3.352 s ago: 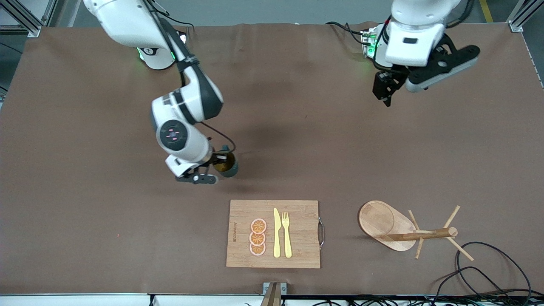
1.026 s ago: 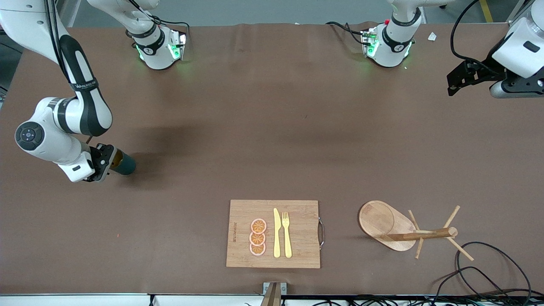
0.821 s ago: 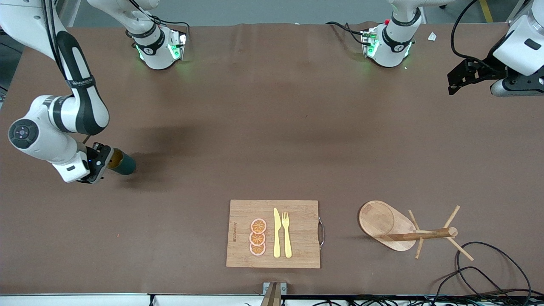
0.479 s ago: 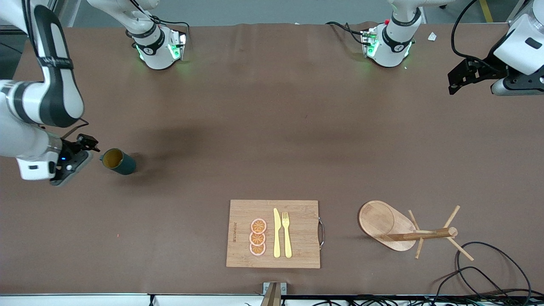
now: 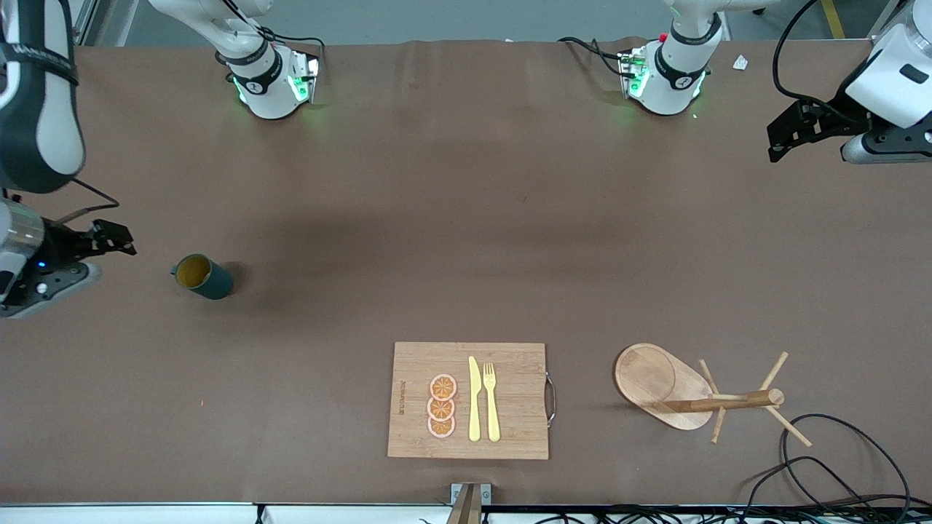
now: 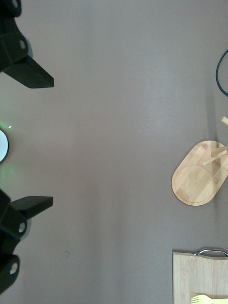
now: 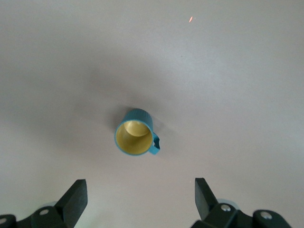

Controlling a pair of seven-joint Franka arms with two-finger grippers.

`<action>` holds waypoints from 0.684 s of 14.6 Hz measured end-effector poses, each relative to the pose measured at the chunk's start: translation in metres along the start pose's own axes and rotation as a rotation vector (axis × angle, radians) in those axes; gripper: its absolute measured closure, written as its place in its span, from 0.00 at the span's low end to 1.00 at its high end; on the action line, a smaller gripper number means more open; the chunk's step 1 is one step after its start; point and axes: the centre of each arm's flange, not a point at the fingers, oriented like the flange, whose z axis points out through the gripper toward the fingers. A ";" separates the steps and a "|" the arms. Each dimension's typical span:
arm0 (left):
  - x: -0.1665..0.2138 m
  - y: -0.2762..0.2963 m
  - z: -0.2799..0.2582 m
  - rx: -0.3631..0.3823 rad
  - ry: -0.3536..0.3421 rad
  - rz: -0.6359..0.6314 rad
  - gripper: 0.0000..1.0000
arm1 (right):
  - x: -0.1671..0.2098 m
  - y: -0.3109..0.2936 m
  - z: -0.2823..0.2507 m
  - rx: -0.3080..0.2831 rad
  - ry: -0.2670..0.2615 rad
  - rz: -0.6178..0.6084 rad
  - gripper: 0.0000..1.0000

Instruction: Transfer cup from left to right arm and place

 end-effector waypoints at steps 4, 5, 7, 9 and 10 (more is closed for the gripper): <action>0.000 0.000 0.000 0.000 0.001 0.000 0.00 | -0.011 0.005 -0.030 0.058 0.023 0.042 0.00; 0.000 0.000 0.000 0.000 0.001 0.000 0.00 | -0.012 0.004 -0.030 0.082 0.023 0.064 0.00; 0.000 0.000 0.000 0.000 0.001 -0.001 0.00 | -0.012 0.000 -0.031 0.097 0.012 0.118 0.00; 0.000 0.000 0.000 0.000 0.000 -0.035 0.00 | -0.012 -0.007 -0.039 0.101 0.002 0.199 0.00; 0.000 0.000 0.001 0.000 -0.001 -0.056 0.00 | -0.014 -0.010 -0.045 0.104 -0.005 0.246 0.00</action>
